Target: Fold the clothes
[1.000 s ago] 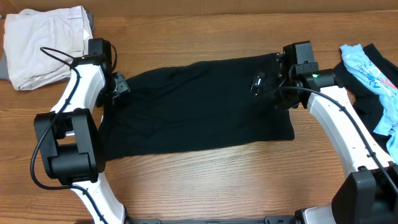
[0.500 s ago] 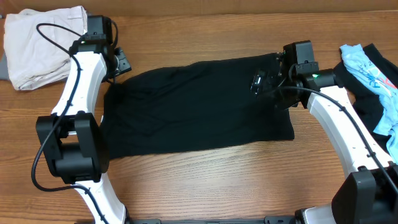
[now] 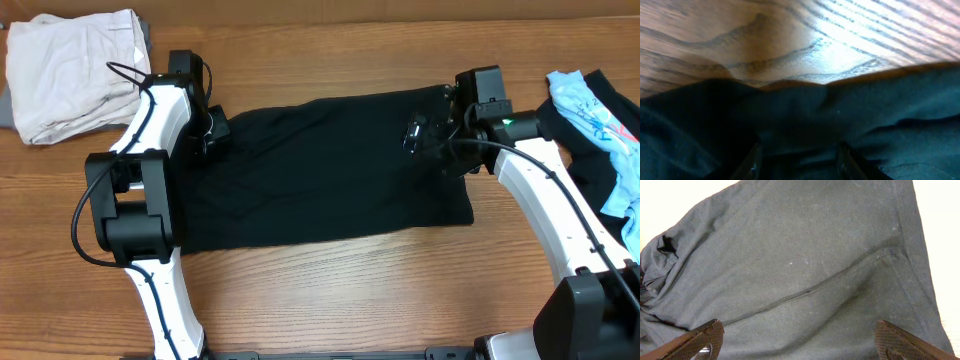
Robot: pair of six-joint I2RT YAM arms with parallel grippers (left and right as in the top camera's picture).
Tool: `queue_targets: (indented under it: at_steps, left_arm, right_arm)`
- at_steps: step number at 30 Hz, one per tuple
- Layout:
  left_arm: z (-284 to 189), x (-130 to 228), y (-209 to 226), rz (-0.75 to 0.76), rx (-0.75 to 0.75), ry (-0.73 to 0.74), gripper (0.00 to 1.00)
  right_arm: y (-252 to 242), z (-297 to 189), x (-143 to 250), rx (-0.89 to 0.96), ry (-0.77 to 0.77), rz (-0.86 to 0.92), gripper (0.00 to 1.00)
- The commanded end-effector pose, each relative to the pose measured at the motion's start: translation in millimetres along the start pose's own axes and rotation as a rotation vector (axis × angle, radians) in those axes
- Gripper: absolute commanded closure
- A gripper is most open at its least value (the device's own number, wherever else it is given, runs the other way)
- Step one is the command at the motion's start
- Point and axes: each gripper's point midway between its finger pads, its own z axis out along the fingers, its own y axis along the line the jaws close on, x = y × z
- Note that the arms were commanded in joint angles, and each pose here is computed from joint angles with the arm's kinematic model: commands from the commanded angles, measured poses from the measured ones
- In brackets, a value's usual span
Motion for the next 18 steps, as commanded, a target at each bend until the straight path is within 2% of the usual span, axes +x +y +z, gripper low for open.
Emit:
queue_targets:
  at_steps: [1,3,6,10,13,18]
  left_arm:
    - [8,3,-1,0.013,0.012,0.024,0.49]
    - [7,3,-1,0.014,0.013,0.022,0.51]
    - [3,-1,-3,0.015,0.017,0.011,0.64]
    - [-16,-14,-9,0.017,0.028,-0.019,0.67]
    - [-22,-17,-11,0.017,0.032,-0.026,0.76]
    - [-21,-12,-9,0.016,0.025,-0.007,0.77]
  right_arm:
    - [-2,3,1,0.012,0.001,-0.007,0.0]
    - [-2,3,1,0.012,0.001,-0.008,0.0]
    - [-2,3,1,0.012,0.001,-0.007,0.0]
    - [-2,2,0,0.012,0.0,-0.007,0.0]
    - [-2,3,0,0.012,0.0,-0.007,0.0]
    - [-2,3,1,0.012,0.001,-0.007,0.0]
